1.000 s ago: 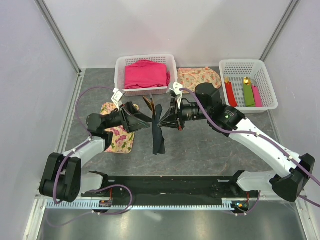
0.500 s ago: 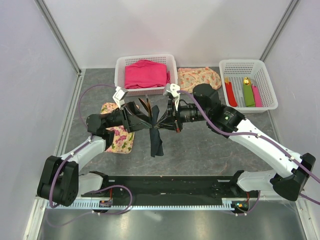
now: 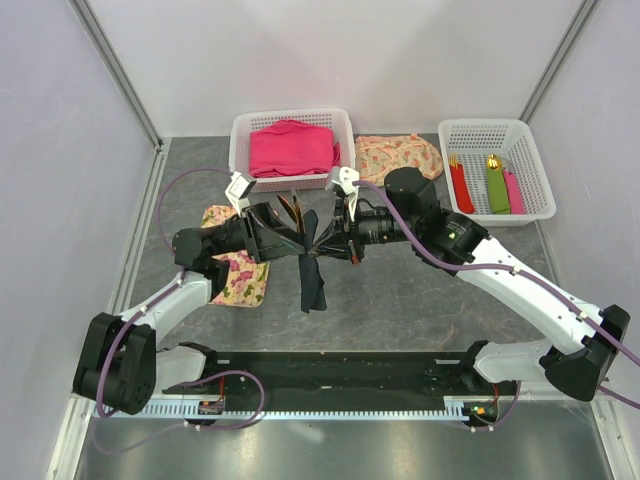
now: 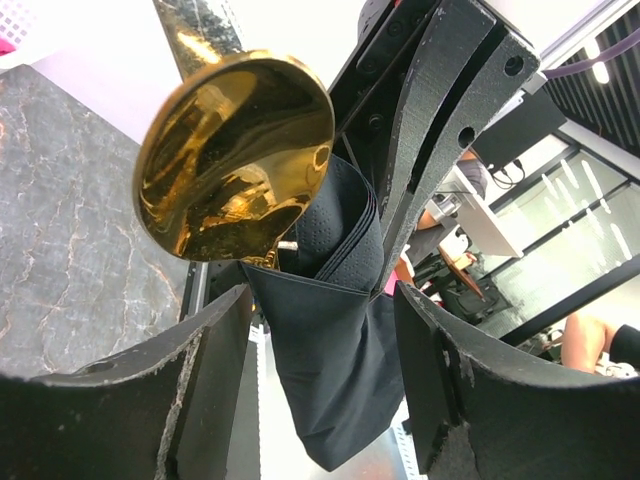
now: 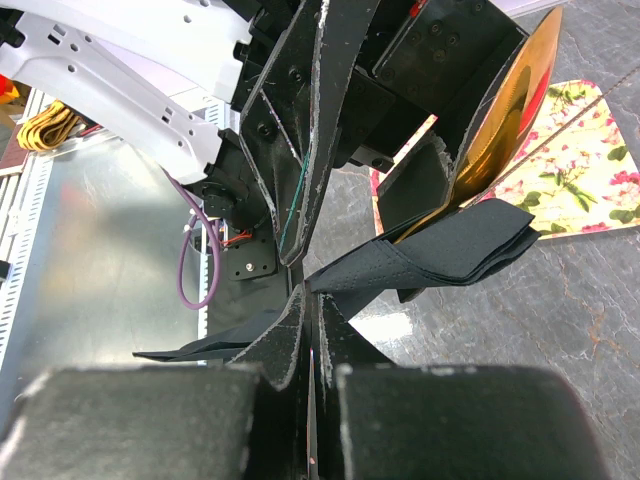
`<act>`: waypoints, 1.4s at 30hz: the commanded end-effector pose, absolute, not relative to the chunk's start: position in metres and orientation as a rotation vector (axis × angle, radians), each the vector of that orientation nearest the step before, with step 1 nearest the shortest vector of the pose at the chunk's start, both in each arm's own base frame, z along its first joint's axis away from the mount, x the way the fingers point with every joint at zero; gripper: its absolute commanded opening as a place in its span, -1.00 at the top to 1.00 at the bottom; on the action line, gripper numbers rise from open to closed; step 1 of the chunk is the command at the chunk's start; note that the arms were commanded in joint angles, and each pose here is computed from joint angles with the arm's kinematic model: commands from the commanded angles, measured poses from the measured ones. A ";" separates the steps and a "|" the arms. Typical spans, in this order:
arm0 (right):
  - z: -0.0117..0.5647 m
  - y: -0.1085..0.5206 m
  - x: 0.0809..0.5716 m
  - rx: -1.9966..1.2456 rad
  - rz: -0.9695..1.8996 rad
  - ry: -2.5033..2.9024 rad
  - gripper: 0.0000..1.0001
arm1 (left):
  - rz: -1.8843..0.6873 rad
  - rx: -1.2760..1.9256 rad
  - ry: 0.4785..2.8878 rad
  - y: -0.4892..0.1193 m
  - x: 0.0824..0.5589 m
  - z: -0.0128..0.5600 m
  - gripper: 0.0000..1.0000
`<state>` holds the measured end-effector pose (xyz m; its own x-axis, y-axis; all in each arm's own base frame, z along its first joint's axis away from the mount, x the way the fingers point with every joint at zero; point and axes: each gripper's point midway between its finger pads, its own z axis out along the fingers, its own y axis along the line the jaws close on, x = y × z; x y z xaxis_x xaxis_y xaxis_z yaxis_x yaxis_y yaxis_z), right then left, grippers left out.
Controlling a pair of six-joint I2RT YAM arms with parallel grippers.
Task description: Place the utensils on the paper napkin and roll it up
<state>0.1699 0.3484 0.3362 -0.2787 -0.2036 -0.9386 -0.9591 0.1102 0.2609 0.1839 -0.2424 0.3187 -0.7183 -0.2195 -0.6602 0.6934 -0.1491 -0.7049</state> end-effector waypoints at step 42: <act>0.377 0.352 0.174 -1.123 1.219 1.490 1.00 | -1.867 0.679 1.184 -0.233 0.153 0.357 -0.04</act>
<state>0.1748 0.3522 0.3404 -0.2901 -0.1931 -0.9373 -0.9543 0.1318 0.2682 0.1817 -0.2461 0.3229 -0.7515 -0.2452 -0.6125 0.6552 -0.1681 -0.7366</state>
